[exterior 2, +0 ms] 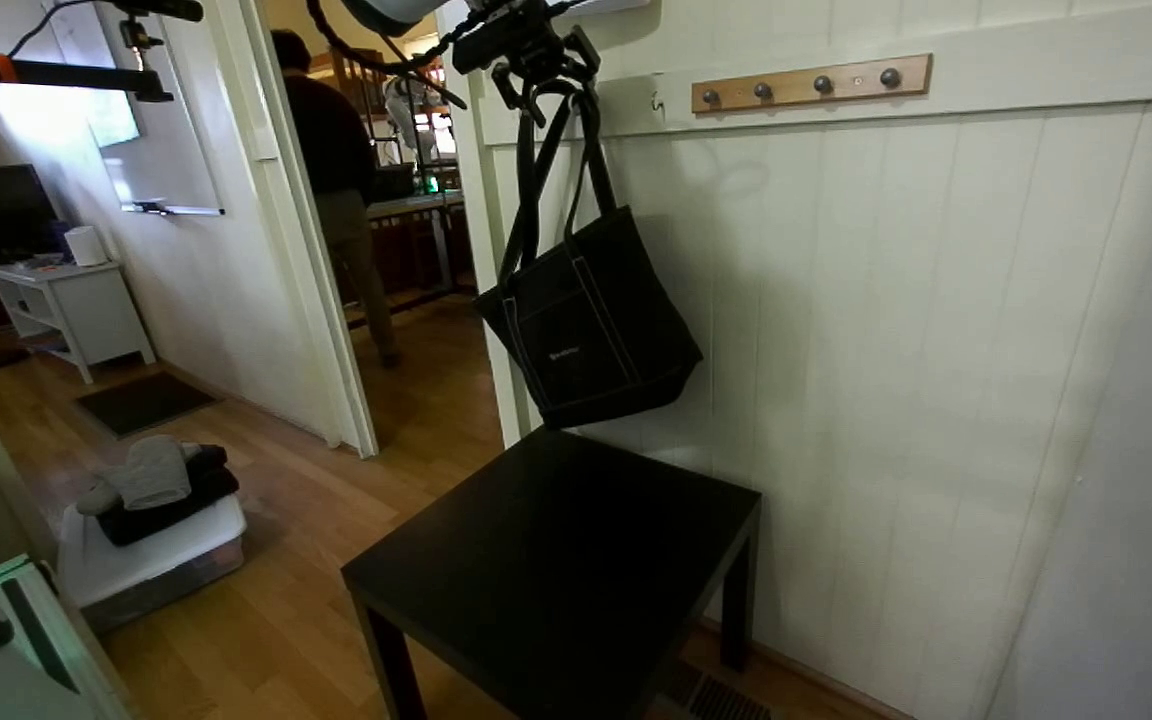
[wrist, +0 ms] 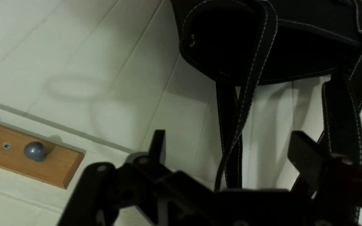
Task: Place the black bag on the table.
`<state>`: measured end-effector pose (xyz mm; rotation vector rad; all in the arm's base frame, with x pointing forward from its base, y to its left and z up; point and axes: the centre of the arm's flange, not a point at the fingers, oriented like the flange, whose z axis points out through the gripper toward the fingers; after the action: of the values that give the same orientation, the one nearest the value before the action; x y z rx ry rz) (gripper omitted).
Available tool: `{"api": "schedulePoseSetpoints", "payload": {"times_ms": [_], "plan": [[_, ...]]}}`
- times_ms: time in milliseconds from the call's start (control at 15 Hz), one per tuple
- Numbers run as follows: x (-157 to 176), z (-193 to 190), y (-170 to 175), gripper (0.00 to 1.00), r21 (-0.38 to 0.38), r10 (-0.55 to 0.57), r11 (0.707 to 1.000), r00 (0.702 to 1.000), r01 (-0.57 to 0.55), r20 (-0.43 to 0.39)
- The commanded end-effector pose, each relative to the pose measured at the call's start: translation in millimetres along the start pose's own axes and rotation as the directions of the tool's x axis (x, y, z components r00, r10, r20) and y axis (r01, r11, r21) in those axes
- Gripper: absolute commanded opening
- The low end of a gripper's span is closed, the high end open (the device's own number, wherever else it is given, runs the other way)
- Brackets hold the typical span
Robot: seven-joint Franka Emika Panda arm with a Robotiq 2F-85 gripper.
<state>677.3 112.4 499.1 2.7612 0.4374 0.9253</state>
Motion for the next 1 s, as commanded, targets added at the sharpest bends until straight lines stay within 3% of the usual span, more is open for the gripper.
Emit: {"api": "schedulePoseSetpoints", "payload": {"times_ms": [0, 467, 933], "plan": [[2.7, 26.5, -2.6, 1.0, -0.004, 0.035, 0.999, 0.999, -0.035, -0.01], [10.9, 68.1, 4.0, 1.0, 0.017, 0.079, 0.997, 0.988, -0.077, -0.13], [21.3, 96.4, -10.9, 1.0, 0.119, 0.141, 0.985, 0.982, -0.126, -0.126]]}}
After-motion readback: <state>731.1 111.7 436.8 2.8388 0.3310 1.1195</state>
